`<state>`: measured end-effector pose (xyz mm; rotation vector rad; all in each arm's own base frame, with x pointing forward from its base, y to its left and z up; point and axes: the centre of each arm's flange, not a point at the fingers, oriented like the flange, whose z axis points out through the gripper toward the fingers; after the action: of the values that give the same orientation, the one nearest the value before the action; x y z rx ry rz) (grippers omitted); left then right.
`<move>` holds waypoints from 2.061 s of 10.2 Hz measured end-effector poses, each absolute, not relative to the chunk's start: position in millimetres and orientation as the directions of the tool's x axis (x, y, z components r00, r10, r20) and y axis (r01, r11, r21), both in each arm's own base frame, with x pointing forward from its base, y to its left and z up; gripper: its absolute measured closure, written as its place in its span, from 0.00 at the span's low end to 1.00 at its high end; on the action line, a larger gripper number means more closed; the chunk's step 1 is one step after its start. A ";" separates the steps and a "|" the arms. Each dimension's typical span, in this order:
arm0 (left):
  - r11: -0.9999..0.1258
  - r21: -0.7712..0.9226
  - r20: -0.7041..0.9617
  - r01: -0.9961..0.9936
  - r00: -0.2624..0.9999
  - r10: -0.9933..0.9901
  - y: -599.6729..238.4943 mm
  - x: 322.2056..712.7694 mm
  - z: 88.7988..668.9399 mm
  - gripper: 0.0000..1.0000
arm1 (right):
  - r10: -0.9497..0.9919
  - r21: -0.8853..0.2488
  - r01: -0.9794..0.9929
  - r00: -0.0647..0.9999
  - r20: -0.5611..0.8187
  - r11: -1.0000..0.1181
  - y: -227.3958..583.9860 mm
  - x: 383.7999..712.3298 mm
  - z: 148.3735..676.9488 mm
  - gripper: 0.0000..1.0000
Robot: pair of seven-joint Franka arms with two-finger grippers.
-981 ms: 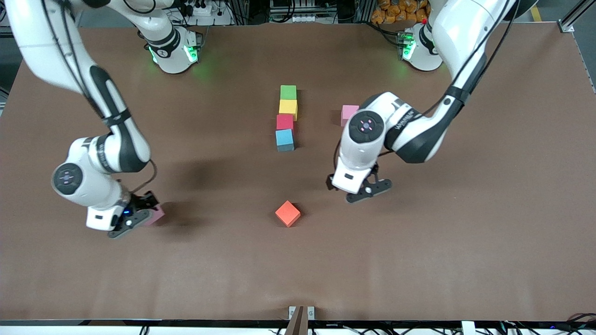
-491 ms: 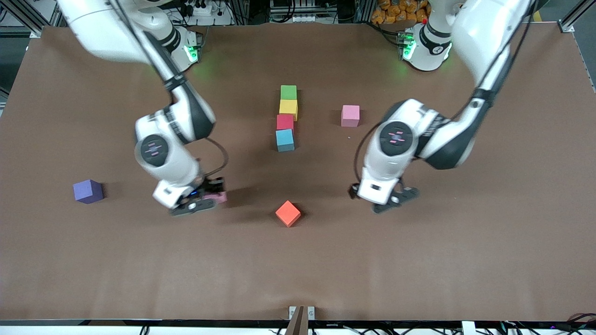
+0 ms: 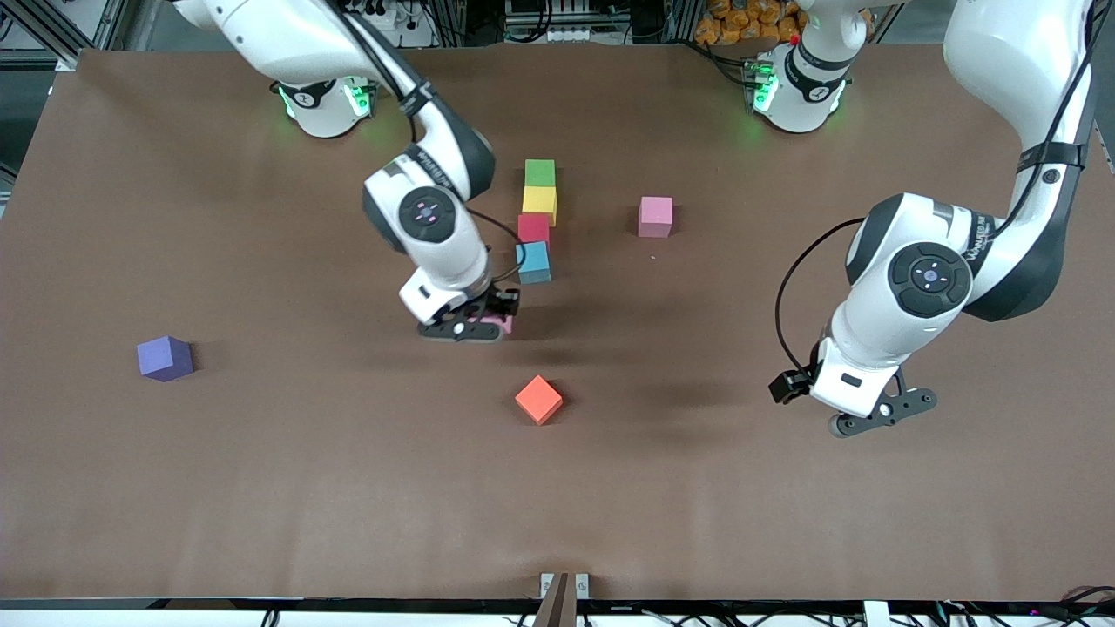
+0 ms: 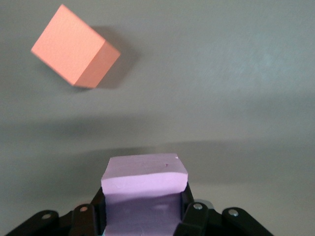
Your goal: Arrange blocks into number 1
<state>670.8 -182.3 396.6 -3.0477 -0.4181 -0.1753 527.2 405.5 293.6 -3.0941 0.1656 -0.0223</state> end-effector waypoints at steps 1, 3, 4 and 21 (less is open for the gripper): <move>-0.965 -0.052 0.119 0.259 0.961 0.251 -182.5 668.9 401.3 0.00 | -0.129 -0.032 -0.129 0.991 0.020 -0.991 417.5 516.5 288.4 0.42; -0.977 -0.112 0.081 0.180 0.982 0.172 -159.2 663.8 416.3 0.00 | -0.152 -0.020 -0.152 0.988 0.040 -0.988 441.8 494.2 269.6 0.42; -0.983 -0.116 0.050 0.142 0.989 0.137 -140.4 661.2 425.3 0.00 | -0.144 -0.004 -0.144 0.988 0.050 -0.990 452.1 484.2 256.8 0.42; -0.999 -0.028 0.073 0.037 0.997 0.035 -55.2 566.7 610.8 0.00 | -0.140 -0.039 -0.136 0.980 0.140 -0.990 469.1 499.6 267.3 0.00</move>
<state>566.7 -55.2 610.8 -3.1094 -0.0563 -0.1130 499.6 469.1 267.3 -3.0970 0.2160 -0.2219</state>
